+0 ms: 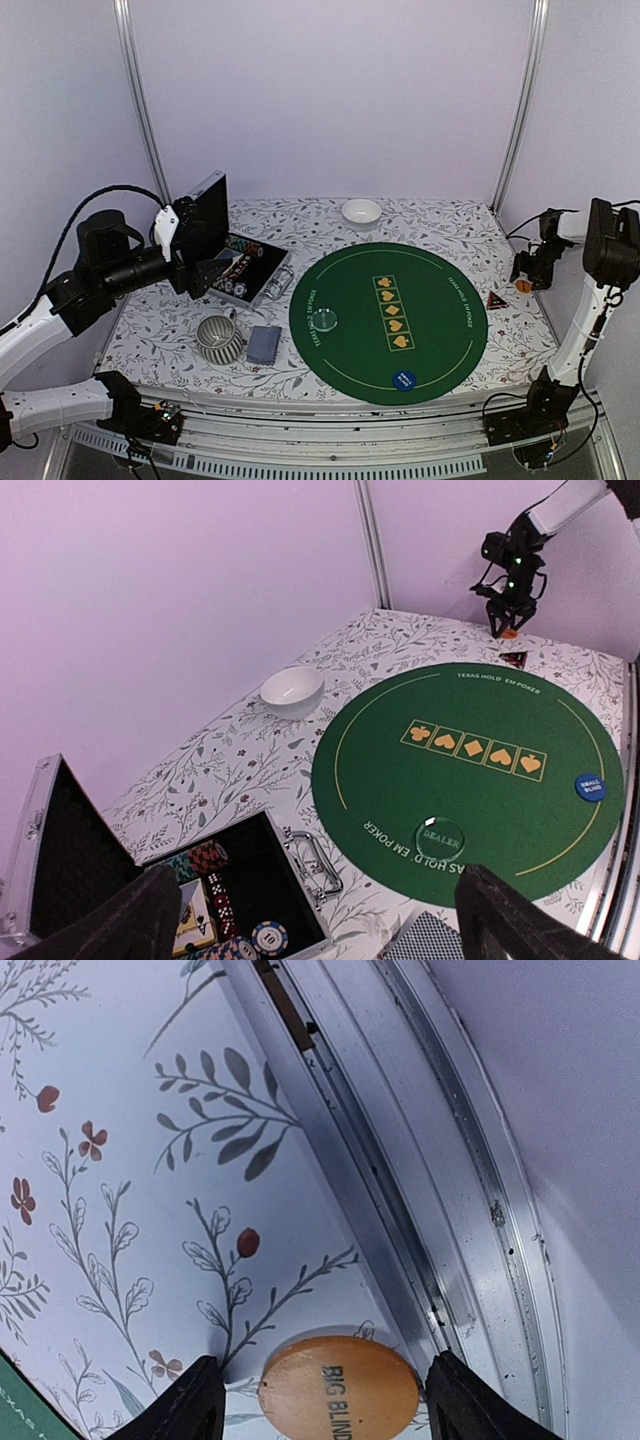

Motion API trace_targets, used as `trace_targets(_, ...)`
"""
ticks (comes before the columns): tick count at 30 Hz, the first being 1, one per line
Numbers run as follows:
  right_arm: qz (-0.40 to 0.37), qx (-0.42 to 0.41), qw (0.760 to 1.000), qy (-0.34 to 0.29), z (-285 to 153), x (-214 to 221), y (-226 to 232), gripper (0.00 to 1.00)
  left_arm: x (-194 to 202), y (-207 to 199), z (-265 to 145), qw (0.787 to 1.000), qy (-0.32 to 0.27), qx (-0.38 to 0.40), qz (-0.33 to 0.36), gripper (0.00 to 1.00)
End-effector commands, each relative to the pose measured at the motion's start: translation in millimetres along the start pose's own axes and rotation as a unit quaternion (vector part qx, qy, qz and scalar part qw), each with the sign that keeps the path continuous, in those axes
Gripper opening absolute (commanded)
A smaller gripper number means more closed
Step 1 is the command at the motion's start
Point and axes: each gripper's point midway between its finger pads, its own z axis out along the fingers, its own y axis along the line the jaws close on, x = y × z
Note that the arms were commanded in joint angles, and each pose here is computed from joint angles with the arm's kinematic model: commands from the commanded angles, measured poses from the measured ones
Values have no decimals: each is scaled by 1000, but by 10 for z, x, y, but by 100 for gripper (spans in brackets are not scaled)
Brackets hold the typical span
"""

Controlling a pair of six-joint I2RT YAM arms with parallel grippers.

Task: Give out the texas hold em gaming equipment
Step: Pick up the big blind button from the corner of the board.

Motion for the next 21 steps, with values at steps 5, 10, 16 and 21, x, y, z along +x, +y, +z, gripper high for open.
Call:
trace_targets(5,30,9,999,22,61,216,-233,63,-21,36,-34,1000,-8,-5,4,98)
trace_targets(10,34,9,999,19,36,220,-293,62,-25,39,-34,1000,-8,-6,4,98)
trace_targets(16,47,13,999,21,20,295,-403,62,-27,36,-39,1000,-9,-5,5,98)
trace_targets(21,43,-50,998,4,-26,249,-206,62,-41,22,-47,1000,-11,-2,5,98)
